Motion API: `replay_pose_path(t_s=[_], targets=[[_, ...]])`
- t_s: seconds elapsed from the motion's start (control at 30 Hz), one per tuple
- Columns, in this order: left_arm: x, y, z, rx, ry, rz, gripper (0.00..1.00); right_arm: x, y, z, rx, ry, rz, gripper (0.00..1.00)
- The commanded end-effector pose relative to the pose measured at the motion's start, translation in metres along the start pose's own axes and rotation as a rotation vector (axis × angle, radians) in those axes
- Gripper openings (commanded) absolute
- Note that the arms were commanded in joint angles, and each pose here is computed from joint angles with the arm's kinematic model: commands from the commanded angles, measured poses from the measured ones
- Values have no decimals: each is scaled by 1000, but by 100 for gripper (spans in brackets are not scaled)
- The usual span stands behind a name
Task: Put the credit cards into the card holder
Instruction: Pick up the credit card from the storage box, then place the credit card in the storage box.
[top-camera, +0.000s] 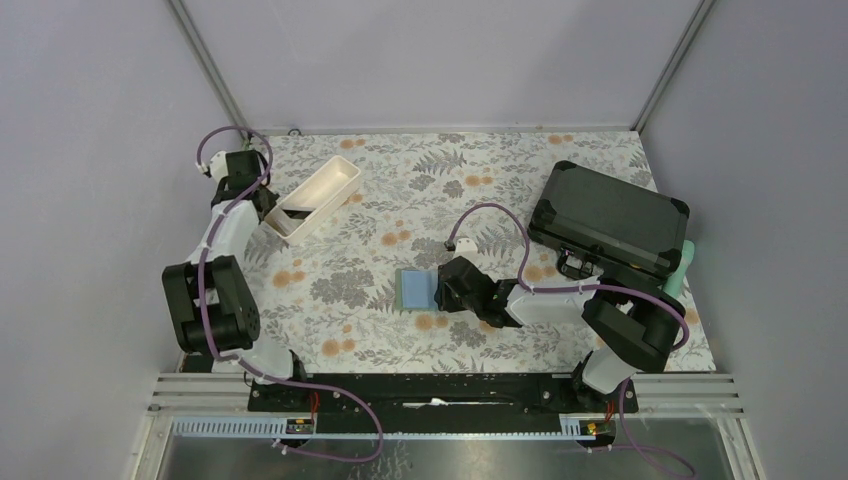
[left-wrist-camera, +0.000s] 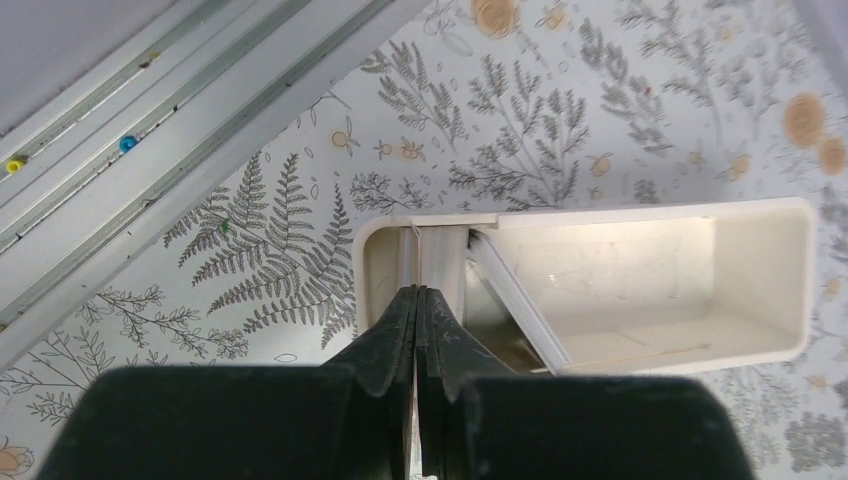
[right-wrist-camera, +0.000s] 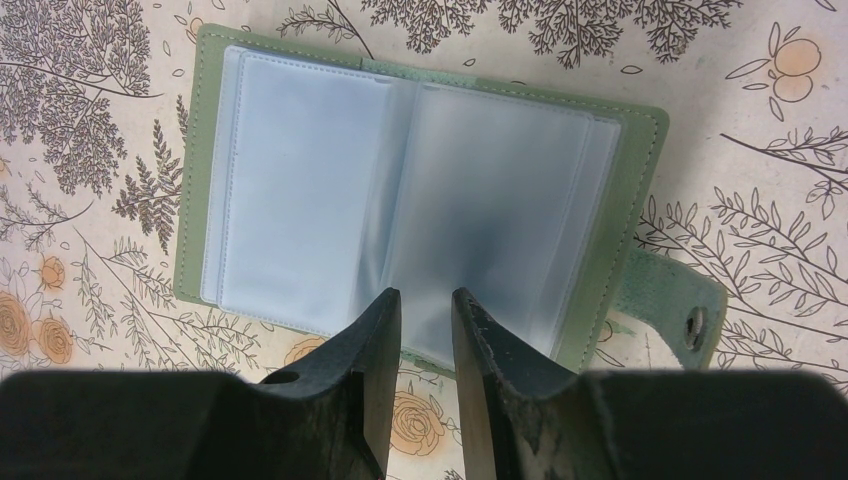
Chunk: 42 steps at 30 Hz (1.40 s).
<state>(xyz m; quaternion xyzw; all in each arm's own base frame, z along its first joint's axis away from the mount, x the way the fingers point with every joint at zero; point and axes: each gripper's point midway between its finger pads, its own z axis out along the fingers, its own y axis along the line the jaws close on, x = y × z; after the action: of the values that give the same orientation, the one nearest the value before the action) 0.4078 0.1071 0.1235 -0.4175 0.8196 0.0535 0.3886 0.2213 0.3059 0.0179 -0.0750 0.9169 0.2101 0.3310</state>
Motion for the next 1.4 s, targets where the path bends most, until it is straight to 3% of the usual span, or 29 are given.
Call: replay_pose_path(t_s=[0.0,0.47,0.87,1.13,1.37], targets=[[-34,-10,-28,69,-105,-38,0,13,-11,-2,35,62,-13,33],[-36,-16,-64,176,-119,-60,0,1,-2,-9,10,34,-7,34],[-32,-44,-129,505,-169,-69,0,-28,15,-35,-53,-36,16,42],[4,-75,-172,794,-70,-52,0,-78,23,-76,-97,-187,21,60],[55,-106,-225,1041,84,50,0,-112,40,-104,-319,-219,111,69]])
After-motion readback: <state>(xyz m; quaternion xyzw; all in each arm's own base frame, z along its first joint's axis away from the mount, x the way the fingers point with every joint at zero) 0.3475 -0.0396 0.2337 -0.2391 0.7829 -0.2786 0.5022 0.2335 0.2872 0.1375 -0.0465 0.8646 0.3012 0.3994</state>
